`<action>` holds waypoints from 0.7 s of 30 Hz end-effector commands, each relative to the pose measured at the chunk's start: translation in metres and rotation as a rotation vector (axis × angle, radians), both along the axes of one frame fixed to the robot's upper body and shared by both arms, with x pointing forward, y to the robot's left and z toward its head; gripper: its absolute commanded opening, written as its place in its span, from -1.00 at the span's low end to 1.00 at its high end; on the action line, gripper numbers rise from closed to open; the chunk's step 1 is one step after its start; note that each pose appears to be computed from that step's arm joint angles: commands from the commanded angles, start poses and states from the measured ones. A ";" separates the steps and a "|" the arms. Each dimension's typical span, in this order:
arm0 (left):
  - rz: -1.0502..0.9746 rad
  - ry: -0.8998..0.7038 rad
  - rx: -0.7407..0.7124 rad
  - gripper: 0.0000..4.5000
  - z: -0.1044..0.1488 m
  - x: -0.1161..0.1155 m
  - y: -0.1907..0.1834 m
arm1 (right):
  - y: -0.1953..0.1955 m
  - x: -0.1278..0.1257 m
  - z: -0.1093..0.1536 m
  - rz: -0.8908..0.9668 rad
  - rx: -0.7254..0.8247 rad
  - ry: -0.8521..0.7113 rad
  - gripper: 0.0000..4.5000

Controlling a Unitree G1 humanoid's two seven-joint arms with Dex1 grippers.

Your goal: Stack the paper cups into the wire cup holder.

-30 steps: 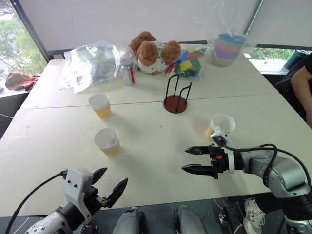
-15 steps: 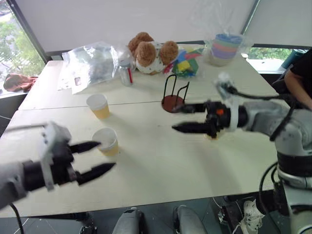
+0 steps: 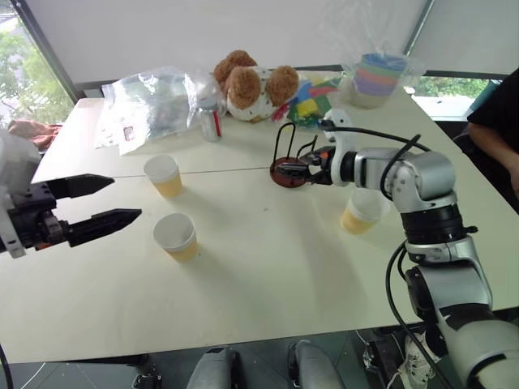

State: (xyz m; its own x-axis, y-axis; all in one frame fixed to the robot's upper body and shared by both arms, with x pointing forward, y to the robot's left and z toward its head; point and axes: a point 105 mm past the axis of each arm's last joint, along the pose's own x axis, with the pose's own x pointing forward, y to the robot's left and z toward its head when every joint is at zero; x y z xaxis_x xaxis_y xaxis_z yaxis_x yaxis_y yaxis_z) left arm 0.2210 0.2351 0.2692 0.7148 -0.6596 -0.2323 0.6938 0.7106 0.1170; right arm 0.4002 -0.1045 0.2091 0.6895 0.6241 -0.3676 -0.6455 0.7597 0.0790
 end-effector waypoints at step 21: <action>0.016 -0.061 -0.011 1.00 0.000 0.001 -0.018 | 0.017 0.049 0.019 -0.132 -0.018 -0.204 -0.62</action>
